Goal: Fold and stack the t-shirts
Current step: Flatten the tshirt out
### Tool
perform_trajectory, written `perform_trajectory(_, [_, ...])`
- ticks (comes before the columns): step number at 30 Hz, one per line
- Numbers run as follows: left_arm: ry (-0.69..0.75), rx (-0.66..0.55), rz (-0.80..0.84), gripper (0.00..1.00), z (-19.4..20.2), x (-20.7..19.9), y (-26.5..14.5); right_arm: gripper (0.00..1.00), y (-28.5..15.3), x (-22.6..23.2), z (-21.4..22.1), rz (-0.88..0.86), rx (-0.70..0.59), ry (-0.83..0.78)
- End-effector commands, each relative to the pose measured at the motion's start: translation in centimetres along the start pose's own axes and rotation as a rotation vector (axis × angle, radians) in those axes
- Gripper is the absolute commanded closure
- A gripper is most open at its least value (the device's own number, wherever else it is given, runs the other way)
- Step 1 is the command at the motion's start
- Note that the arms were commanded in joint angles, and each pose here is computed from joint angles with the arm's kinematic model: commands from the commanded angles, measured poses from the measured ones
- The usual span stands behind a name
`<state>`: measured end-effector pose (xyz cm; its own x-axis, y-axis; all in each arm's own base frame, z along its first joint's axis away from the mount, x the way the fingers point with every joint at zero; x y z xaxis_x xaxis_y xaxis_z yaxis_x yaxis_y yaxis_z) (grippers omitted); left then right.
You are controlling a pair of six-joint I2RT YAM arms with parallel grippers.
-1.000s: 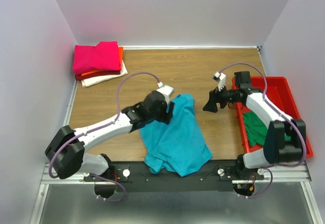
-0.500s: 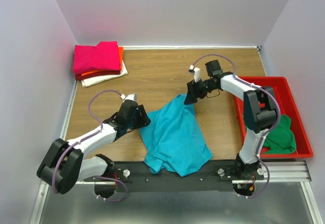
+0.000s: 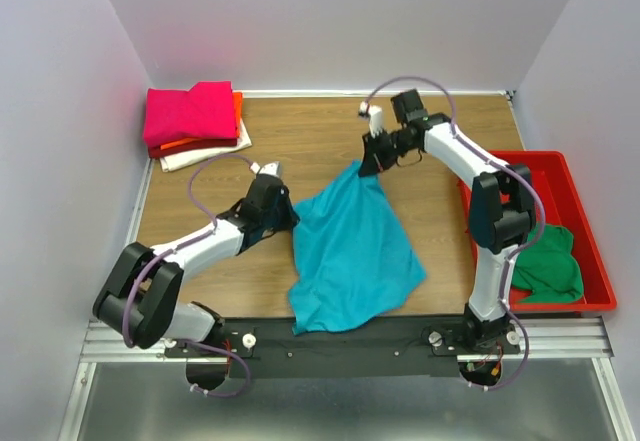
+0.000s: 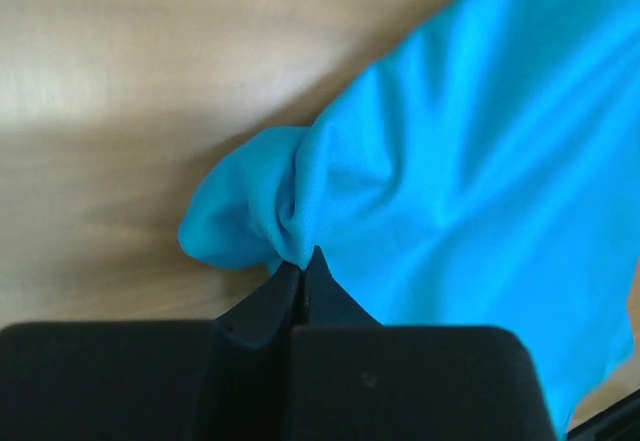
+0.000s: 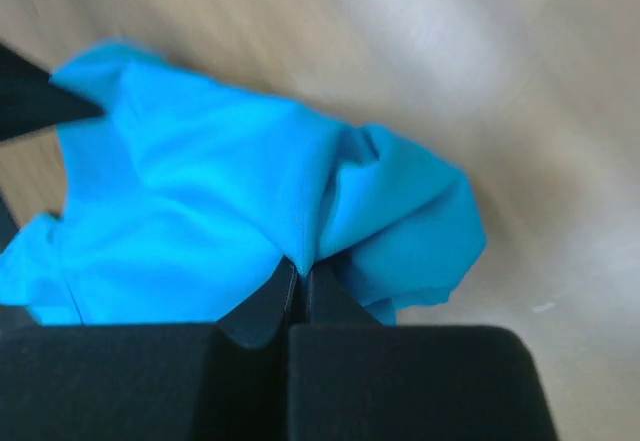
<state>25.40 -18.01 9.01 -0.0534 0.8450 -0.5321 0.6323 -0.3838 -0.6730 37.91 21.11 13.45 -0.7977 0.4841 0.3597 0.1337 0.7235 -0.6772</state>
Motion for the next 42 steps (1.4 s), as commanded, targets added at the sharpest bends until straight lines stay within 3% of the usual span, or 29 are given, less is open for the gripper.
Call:
perform_trajectory(1, [0.156, -0.302, 0.13, 1.0, -9.7, -6.7, -3.8, 1.0, -6.8, 0.7, -9.2, 0.175, -0.159, -0.223])
perform_trajectory(4, [0.252, -0.551, 0.205, 1.0, -17.3, -11.9, -10.6, 1.0, -14.1, 4.0, -16.2, 0.237, -0.367, -0.389])
perform_trajectory(6, [0.288, -0.689, 0.263, 1.0, -21.1, -14.9, -16.2, 1.0, -17.5, 6.2, -18.2, 0.249, -0.455, -0.466])
perform_trajectory(9, [0.361, -0.802, 0.338, 1.0, -22.8, -16.9, -22.0, 1.0, -22.5, 10.6, -19.2, 0.267, -0.553, -0.587])
perform_trajectory(12, [0.431, -0.786, 0.407, 1.0, -21.0, -16.7, -23.8, 0.99, -23.4, 13.1, -15.7, 0.241, -0.528, -0.651])
perform_trajectory(14, [0.481, -0.688, 0.499, 1.0, -18.3, -16.4, -23.1, 0.96, -22.5, 13.9, -12.4, 0.198, -0.485, -0.679])
perform_trajectory(16, [0.498, -0.518, 0.585, 1.0, -13.7, -14.6, -20.8, 0.84, -20.1, 14.0, -6.1, 0.161, -0.389, -0.682])
perform_trajectory(17, [0.493, -0.454, 0.611, 0.88, -12.0, -13.8, -19.9, 0.72, -19.2, 14.0, -3.7, 0.152, -0.357, -0.68])
perform_trajectory(19, [0.433, -0.276, 0.665, 0.74, -6.8, -11.0, -17.4, 0.63, -16.6, 13.4, 3.1, 0.147, -0.235, -0.632])
perform_trajectory(20, [0.419, -0.185, 0.726, 0.58, -4.4, -10.5, -17.3, 0.52, -15.9, 13.1, 5.3, 0.152, -0.186, -0.612])
perform_trajectory(21, [0.386, -0.135, 0.738, 0.49, -1.8, -8.6, -16.8, 0.41, -15.3, 12.8, 7.7, 0.161, -0.13, -0.582])
perform_trajectory(22, [0.339, -0.085, 0.772, 0.33, -0.2, -8.3, -17.3, 0.19, -14.7, 12.2, 10.9, 0.212, -0.057, -0.545])
perform_trajectory(24, [0.295, -0.094, 0.799, 0.28, 1.7, -6.8, -18.8, 0.15, -14.7, 12.0, 13.3, 0.267, -0.008, -0.514])
perform_trajectory(27, [0.224, -0.167, 0.791, 0.2, 1.5, -6.4, -21.2, 0.05, -15.7, 12.4, 14.1, 0.337, -0.027, -0.513])
perform_trajectory(31, [0.222, -0.21, 0.704, 0.19, -0.5, -6.9, -20.5, 0.05, -15.3, 11.8, 12.6, 0.322, -0.033, -0.467])
perform_trajectory(38, [0.347, -0.184, 0.475, 0.2, -4.9, -8.3, -12.4, 0.08, -11.6, 6.2, 8.4, 0.327, -0.003, -0.267])
perform_trajectory(42, [0.492, -0.11, 0.331, 0.25, -7.9, -9.2, -5.6, 0.09, -11.0, 2.0, 5.4, 0.37, 0.001, -0.166])
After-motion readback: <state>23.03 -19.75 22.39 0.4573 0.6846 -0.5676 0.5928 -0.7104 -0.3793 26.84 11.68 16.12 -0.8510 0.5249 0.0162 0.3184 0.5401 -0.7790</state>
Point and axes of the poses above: each gripper's point midway between its finger pads, its own y axis out along the fingers, its own x axis along the line the jaws close on, z = x × y, the point moved 5 cm from there along -y, back along the fingers, and after that the axes turned 6 degrees about -y, right-handed, at the moved point
